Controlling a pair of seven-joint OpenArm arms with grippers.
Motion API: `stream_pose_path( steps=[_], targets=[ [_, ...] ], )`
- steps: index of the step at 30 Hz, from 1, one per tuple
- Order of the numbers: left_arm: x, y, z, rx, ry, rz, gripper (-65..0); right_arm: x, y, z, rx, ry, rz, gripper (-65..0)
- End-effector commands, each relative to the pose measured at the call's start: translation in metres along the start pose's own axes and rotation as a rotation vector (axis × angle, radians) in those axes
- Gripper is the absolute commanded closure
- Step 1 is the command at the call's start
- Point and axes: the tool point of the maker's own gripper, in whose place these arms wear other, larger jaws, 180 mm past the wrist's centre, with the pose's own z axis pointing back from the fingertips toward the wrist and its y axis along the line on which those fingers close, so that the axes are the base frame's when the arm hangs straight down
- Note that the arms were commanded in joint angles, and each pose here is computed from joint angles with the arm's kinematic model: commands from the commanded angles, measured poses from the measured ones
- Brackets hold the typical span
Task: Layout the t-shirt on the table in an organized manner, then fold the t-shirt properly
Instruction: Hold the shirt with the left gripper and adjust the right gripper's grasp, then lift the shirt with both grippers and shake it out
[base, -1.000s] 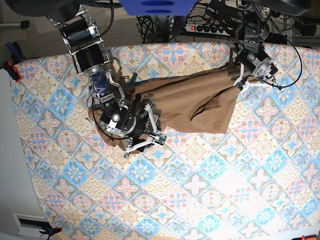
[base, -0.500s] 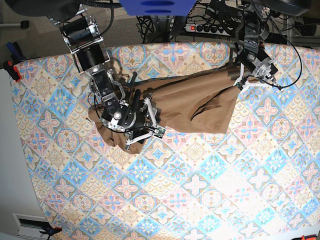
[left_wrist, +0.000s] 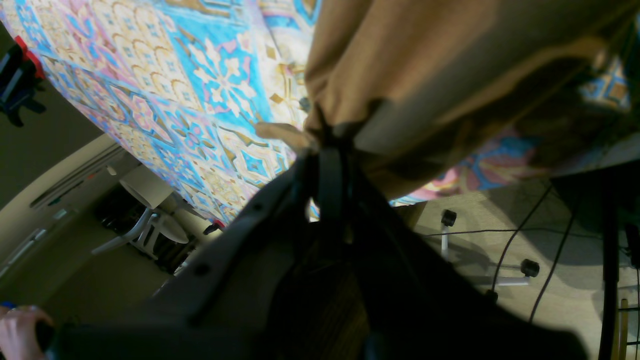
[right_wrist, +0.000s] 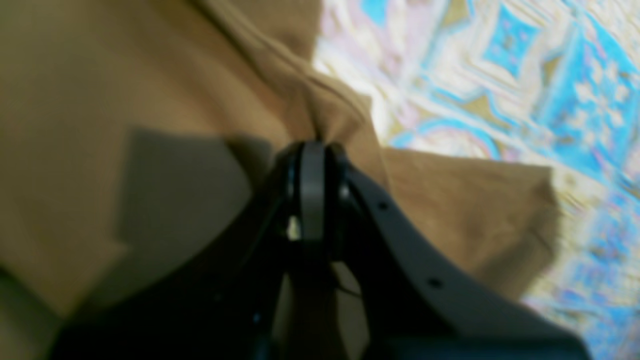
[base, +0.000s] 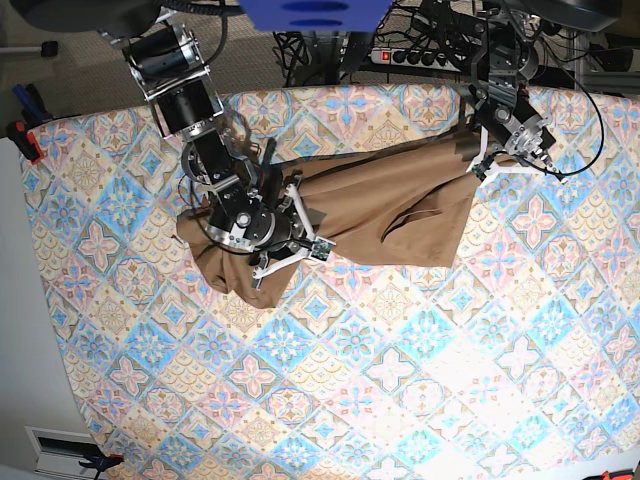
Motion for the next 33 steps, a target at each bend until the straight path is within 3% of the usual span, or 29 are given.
stream_pose_path(
  steps=[1,3,6,11,13,17,22,27,33],
  targets=[
    [-0.002,0.009,0.003,0.033,0.011,0.006,0.0,-0.003,-0.02,0.006,-0.061,0.033,0.031,0.0],
    [-0.003,0.009,0.003,0.033,0.012,0.007,0.0,-0.008,-0.031,0.01,-0.114,0.076,0.082,0.0],
    [0.0,0.011,0.004,0.036,0.004,0.011,0.0,0.015,-0.049,0.029,-0.194,0.024,0.114,0.0],
    [0.018,0.021,0.009,0.048,-0.033,0.067,0.0,0.028,-0.095,0.075,-0.363,-0.035,0.065,0.0],
    [0.026,0.03,0.013,0.063,-0.035,0.086,0.0,0.025,-0.106,0.087,-0.402,-0.021,0.045,0.0],
    [0.065,0.061,0.029,0.112,-0.138,0.171,0.0,0.022,-0.119,0.1,-0.449,-0.018,0.023,0.0],
    [0.119,0.131,0.076,0.262,-0.283,0.315,0.0,0.009,-0.146,0.118,-0.521,-0.018,-0.054,0.0],
    [0.173,0.18,0.126,0.421,-0.369,0.275,0.0,0.001,-0.188,0.147,-0.632,-0.045,-0.173,0.0],
    [0.224,0.228,0.183,0.53,-0.423,0.284,0.0,0.007,-0.245,0.196,-0.781,-0.097,-0.227,0.0]
  ],
)
